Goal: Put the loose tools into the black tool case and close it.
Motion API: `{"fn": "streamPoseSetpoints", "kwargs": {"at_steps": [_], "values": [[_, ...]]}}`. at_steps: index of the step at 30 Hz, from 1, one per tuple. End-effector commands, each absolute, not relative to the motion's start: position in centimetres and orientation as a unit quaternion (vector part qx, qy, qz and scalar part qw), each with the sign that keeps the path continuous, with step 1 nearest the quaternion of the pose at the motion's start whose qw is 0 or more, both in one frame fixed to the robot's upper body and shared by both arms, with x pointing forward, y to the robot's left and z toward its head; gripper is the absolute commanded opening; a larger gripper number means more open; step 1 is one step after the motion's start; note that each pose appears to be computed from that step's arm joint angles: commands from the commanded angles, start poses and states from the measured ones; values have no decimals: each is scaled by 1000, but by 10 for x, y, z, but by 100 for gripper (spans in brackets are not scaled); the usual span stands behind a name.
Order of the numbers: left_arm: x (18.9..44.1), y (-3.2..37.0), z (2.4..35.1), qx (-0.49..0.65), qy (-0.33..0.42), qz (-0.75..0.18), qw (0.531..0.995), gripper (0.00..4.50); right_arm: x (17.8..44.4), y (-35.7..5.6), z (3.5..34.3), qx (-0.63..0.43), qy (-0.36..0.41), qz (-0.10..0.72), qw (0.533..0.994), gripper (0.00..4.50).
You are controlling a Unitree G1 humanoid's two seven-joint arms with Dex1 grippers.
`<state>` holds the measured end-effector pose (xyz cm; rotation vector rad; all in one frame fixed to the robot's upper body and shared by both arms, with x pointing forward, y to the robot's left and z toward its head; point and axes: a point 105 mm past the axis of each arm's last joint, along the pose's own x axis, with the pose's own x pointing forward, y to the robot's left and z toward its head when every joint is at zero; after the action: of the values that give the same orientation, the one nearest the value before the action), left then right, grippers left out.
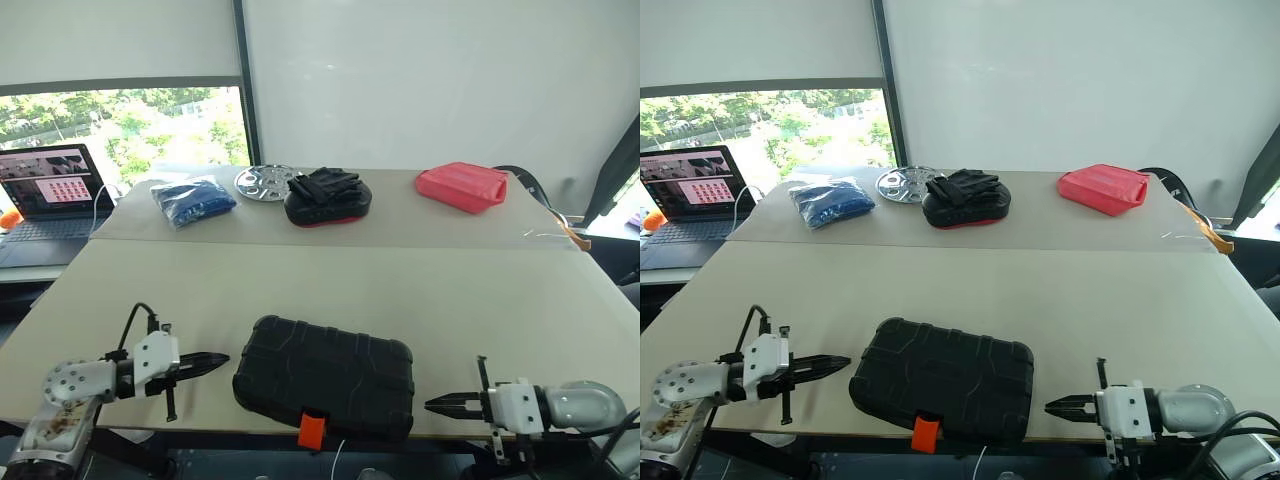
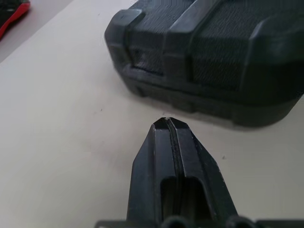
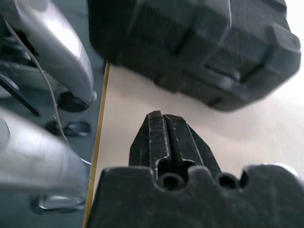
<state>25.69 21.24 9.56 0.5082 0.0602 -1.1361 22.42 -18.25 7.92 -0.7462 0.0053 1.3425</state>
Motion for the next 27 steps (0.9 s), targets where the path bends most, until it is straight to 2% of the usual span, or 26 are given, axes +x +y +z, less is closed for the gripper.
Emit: {"fn": "streamPoseSetpoints", "kwargs": {"at_steps": [1,7,12,15,18,23,25,27], "values": [[257,196,98,230,42,-550,802,0,250,-172,94,-341,9,568,749,8],[248,183,94,205,62,-570,793,0,300,-162,118,-330,-9,503,798,8],[246,176,96,187,55,-560,805,0,334,-161,123,-328,28,462,824,8],[246,172,98,177,46,-549,816,0,358,-166,126,-313,49,409,856,8],[244,170,101,167,40,-541,823,0,371,-173,128,-325,59,371,868,8],[244,187,116,126,44,-519,845,0,365,-194,140,-342,39,357,868,8],[240,193,126,89,62,-535,838,0,354,-202,147,-344,24,368,864,8],[241,193,141,65,73,-560,823,0,332,-205,152,-328,10,411,851,8]]}}
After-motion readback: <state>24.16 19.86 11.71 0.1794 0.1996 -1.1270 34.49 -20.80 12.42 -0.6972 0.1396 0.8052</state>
